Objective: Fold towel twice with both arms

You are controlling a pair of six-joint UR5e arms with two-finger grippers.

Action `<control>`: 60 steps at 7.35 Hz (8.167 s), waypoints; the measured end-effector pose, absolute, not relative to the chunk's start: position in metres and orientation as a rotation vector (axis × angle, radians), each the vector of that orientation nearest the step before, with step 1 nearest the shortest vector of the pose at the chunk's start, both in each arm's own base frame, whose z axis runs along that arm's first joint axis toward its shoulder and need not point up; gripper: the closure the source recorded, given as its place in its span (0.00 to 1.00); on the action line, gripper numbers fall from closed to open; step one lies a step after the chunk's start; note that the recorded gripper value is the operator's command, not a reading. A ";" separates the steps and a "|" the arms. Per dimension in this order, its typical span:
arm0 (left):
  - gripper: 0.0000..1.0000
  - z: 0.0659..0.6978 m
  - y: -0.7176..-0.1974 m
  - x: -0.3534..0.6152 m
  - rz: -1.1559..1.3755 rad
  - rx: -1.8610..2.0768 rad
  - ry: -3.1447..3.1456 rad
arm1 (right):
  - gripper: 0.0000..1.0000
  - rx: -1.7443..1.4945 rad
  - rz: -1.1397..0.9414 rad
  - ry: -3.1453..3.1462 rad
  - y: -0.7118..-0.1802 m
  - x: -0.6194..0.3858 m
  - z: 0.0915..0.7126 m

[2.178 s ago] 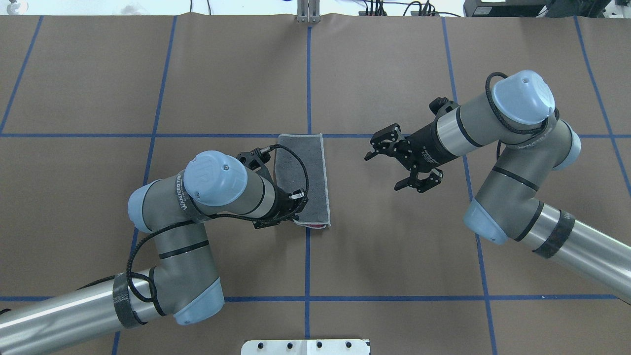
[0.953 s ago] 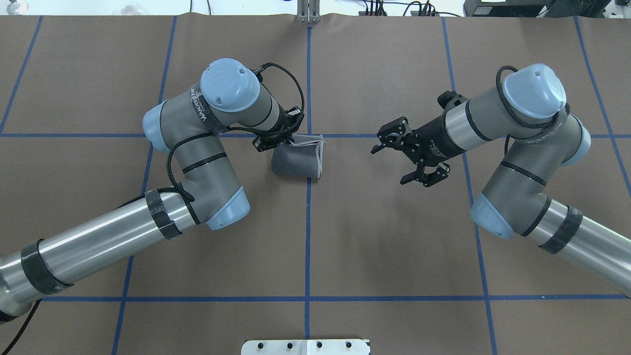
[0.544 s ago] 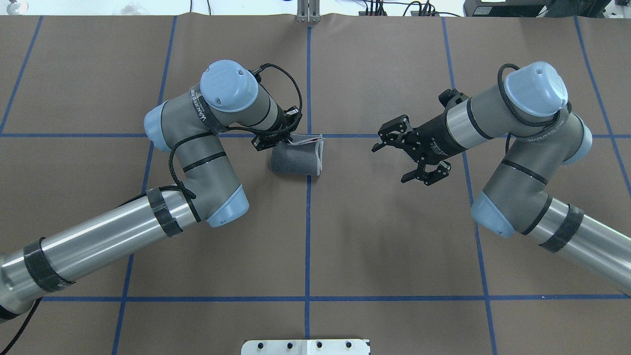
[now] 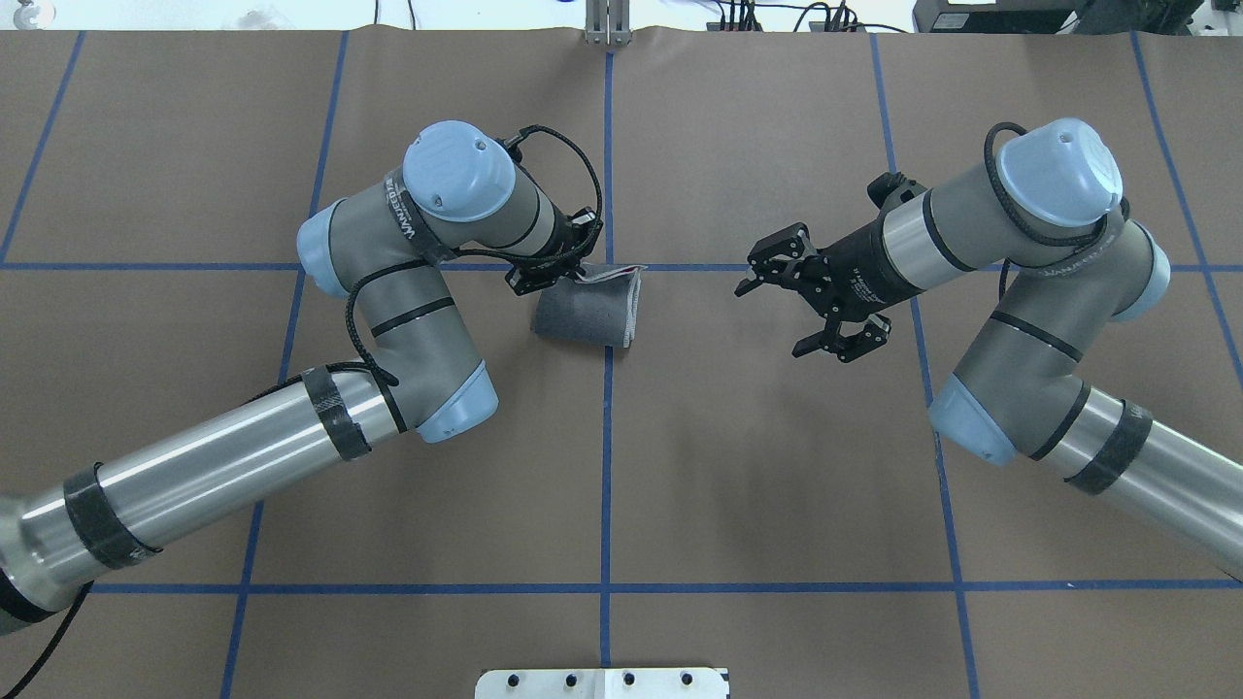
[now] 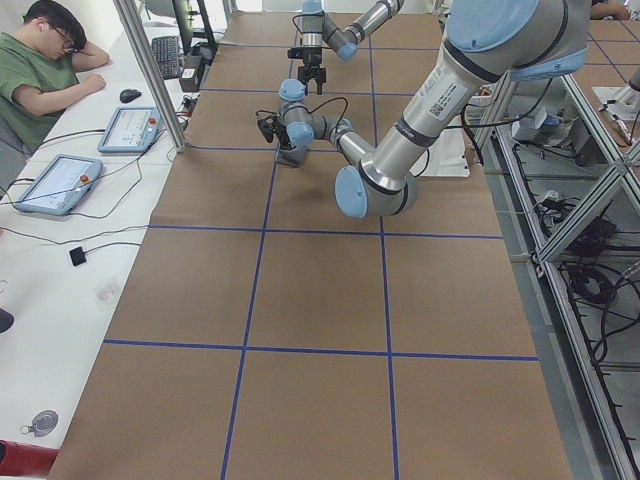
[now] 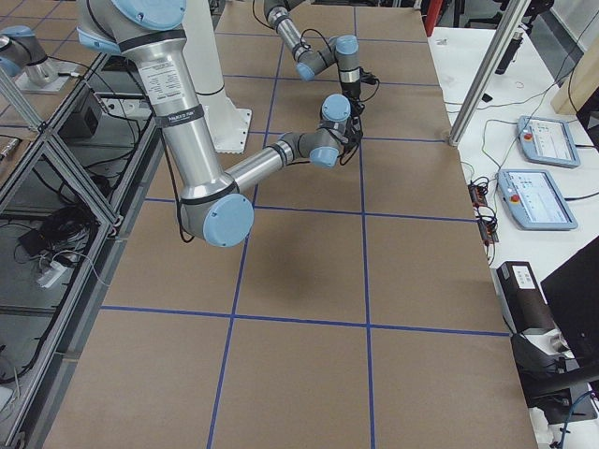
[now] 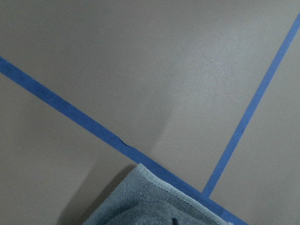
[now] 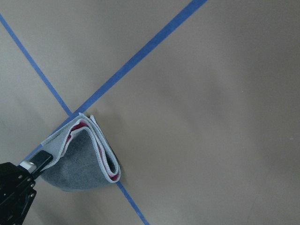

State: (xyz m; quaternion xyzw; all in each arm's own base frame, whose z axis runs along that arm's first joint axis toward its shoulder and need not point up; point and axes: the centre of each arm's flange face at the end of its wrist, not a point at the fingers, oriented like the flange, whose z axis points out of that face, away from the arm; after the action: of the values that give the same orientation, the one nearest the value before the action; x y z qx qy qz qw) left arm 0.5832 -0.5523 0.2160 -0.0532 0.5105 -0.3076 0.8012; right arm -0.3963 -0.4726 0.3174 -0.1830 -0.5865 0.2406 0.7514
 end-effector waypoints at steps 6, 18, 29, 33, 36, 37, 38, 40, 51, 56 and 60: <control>0.00 0.215 -0.565 0.575 -0.688 -0.110 1.117 | 0.01 -0.396 0.527 -1.284 -0.474 -0.396 0.316; 0.00 0.228 -0.593 0.615 -0.686 -0.109 1.164 | 0.01 -0.394 0.532 -1.284 -0.476 -0.391 0.317; 0.00 0.242 -0.633 0.581 -0.737 -0.069 1.152 | 0.01 -0.394 0.536 -1.282 -0.478 -0.391 0.319; 0.00 0.223 -0.694 0.465 -0.681 -0.072 1.163 | 0.01 -0.310 0.565 -1.292 -0.507 -0.346 0.326; 0.00 0.259 -0.686 0.364 -0.624 0.010 1.141 | 0.01 -0.114 0.456 -1.174 -0.533 -0.277 0.405; 0.00 0.286 -0.676 0.330 -0.553 0.072 1.103 | 0.01 -0.054 0.391 -1.092 -0.542 -0.249 0.434; 0.00 0.309 -0.668 0.289 -0.462 0.133 1.028 | 0.01 -0.010 0.326 -1.003 -0.554 -0.217 0.459; 0.00 0.340 -0.666 0.200 -0.258 0.186 0.816 | 0.01 0.041 0.181 -0.803 -0.576 -0.141 0.502; 0.00 0.585 -0.570 -0.062 0.062 0.186 0.688 | 0.01 0.133 0.027 -0.744 -0.509 0.073 0.661; 0.00 0.610 -0.456 -0.057 0.053 0.168 0.768 | 0.01 0.049 0.067 -0.761 -0.463 0.072 0.631; 0.00 0.568 -0.492 -0.055 0.029 0.105 0.766 | 0.01 0.016 0.041 -0.762 -0.486 0.071 0.608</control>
State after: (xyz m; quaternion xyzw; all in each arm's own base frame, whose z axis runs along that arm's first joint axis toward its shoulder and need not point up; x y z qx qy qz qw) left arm -0.0553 -0.4920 0.5681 0.0514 0.3736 0.0142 0.9261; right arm 0.0715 -0.4855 0.6083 0.0079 -0.3719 0.0200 0.9280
